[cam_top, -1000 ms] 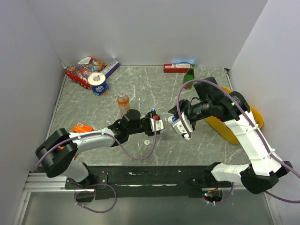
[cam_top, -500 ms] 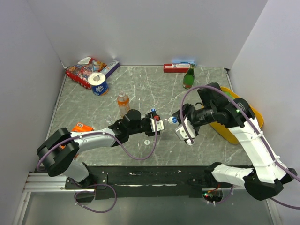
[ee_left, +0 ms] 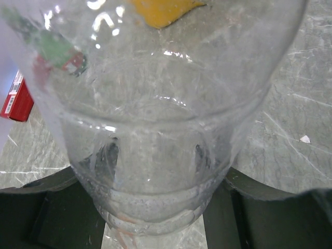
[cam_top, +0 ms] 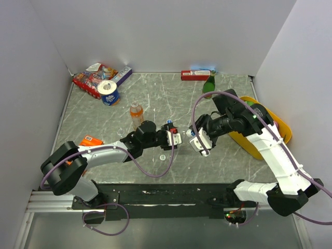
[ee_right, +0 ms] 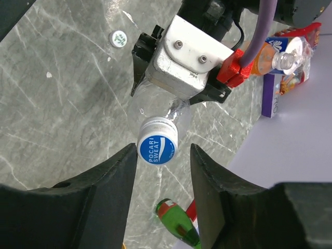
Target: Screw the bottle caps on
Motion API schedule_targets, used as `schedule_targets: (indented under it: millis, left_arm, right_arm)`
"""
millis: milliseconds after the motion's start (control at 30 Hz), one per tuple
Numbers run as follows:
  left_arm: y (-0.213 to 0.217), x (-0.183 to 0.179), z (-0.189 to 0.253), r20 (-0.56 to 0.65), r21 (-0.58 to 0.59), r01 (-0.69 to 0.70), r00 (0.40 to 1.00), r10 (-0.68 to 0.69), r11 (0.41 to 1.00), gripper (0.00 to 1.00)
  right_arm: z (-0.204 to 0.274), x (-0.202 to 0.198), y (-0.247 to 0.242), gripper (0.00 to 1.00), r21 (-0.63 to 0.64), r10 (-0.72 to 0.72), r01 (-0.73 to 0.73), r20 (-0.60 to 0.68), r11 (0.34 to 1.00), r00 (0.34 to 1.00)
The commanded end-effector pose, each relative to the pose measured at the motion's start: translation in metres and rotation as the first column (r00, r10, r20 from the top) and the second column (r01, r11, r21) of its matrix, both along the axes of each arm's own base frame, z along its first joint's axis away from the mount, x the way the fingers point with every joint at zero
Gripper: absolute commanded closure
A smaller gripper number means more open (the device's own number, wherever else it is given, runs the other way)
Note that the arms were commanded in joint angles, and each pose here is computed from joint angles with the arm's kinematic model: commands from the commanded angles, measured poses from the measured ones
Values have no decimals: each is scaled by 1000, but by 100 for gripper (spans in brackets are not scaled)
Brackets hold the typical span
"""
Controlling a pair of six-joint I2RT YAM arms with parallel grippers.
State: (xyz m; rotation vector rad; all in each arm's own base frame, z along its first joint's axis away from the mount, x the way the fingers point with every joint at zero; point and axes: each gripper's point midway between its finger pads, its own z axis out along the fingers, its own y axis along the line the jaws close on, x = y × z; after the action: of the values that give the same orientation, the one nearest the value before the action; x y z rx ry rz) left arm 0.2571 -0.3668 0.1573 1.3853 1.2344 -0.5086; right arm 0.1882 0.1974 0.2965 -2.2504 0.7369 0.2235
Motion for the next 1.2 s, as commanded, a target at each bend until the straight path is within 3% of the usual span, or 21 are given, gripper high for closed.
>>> schedule_targets:
  millis: [0,133,233,333,367,433,467,533,567,633,667,700,733,867,1000,1100,1133,1167]
  left_arm:
    - [-10,8,37,81,-82,14,997,-7,997,99]
    - [-11,9,39,87,-93,11,996,-3,996,99]
    - [-9,13,42,95,-108,-12,995,22,994,99]
    - [-6,31,58,73,-188,-126,987,141,974,99]
    - [-8,38,65,14,-239,-183,981,192,953,99]
    - [4,64,81,-39,-302,-347,935,352,888,99]
    - [2,73,93,-85,-344,-404,912,400,848,99]
    - [13,88,104,-117,-374,-512,853,508,773,99]
    - [9,91,113,-124,-393,-523,845,520,757,99]
    - [11,98,116,-126,-394,-562,817,563,727,99]
    - [7,101,118,-133,-393,-572,810,571,720,99]
    - [7,105,117,-145,-389,-590,798,585,708,99]
    - [8,109,115,-158,-381,-615,780,606,691,99]
    - [4,113,93,-218,-313,-660,750,625,683,99]
    - [4,104,75,-244,-257,-649,760,602,716,99]
    - [8,96,59,-251,-197,-642,764,595,741,99]
    - [11,94,53,-257,-178,-635,767,588,751,99]
    - [14,89,48,-263,-165,-628,772,579,761,99]
  right_arm:
    - [-26,-37,-21,50,-112,5,-26,-180,993,984]
    - [-32,-35,-21,55,-129,-18,-8,-200,992,980]
    - [-35,-26,-19,65,-132,-70,42,-215,990,974]
    - [-28,-8,-10,78,-125,-235,206,-304,971,923]
    - [-33,-3,-7,81,-161,-326,285,-387,945,863]
    - [-24,7,4,82,-146,-394,370,-451,918,801]
    - [-29,9,10,82,-194,-474,443,-526,875,706]
    - [-24,17,23,81,-208,-519,506,-596,837,613]
    - [-34,23,29,82,-301,-602,573,-656,762,455]
    - [-34,31,37,82,-370,-650,624,-696,688,304]
    - [-44,39,43,82,-471,-707,665,-696,580,124]
    - [-48,43,46,81,-497,-719,690,-694,525,48]
    - [-59,43,42,81,-525,-744,701,-668,483,13]
    - [-64,49,38,79,-535,-779,740,-626,407,-23]
    - [-60,58,37,74,-525,-773,750,-633,403,-28]
    - [-37,68,31,61,-459,-759,786,-651,415,21]
    - [-17,75,30,49,-402,-743,807,-666,433,68]
    - [-8,82,23,42,-381,-742,825,-667,418,68]
